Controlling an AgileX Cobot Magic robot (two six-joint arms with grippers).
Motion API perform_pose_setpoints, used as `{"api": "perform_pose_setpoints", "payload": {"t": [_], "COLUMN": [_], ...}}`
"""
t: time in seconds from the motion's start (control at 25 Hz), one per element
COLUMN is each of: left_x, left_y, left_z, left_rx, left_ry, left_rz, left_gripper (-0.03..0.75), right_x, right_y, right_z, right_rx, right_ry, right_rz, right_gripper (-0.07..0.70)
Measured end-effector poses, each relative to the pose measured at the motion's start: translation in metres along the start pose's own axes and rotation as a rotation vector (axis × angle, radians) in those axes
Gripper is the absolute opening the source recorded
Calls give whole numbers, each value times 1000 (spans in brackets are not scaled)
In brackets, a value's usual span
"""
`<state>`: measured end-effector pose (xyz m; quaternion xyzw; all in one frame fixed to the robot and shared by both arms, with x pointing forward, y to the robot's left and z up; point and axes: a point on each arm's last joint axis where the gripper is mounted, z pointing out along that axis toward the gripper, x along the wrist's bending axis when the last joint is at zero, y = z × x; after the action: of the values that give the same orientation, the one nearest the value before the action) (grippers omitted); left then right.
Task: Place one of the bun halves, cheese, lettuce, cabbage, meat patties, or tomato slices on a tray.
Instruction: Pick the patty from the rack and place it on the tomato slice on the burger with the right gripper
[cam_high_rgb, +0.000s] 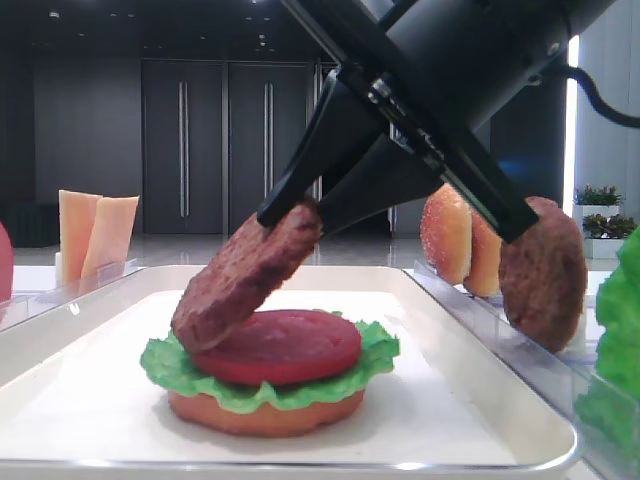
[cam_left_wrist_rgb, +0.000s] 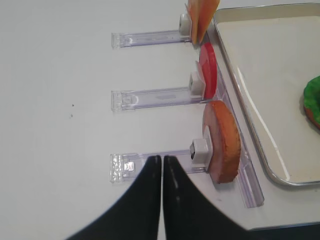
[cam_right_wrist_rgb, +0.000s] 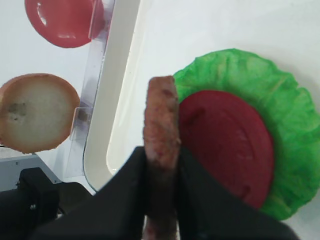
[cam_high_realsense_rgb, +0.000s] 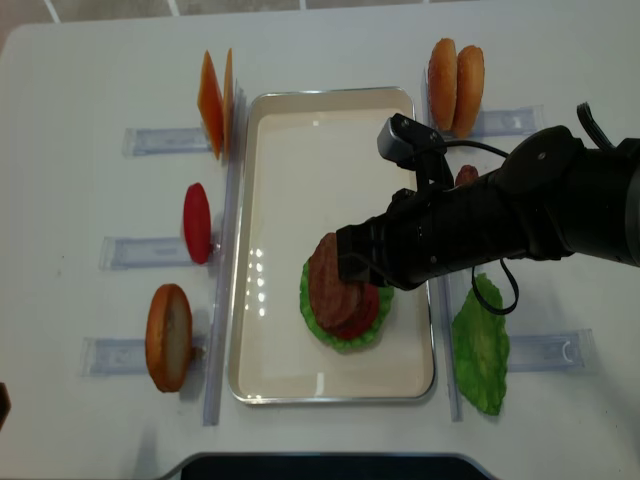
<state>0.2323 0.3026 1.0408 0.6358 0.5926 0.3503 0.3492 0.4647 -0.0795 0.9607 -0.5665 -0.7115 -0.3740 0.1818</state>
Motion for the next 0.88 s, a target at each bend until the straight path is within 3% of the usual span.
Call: {"api": "perform_pose_setpoints", "payload": {"t": [0.44,0.88], "left_x": [0,0], "left_y": [0,0], "left_z": [0,0], "left_rx": [0,0], "left_ry": [0,0], "left_rz": [0,0], "left_gripper": [0,0], "right_x": [-1,-1], "right_y": [0,0], "right_z": [0,0], "right_rx": [5,3], "right_ry": [-6,-13], "right_rz": [-6,-9], "right_gripper": [154,384]}}
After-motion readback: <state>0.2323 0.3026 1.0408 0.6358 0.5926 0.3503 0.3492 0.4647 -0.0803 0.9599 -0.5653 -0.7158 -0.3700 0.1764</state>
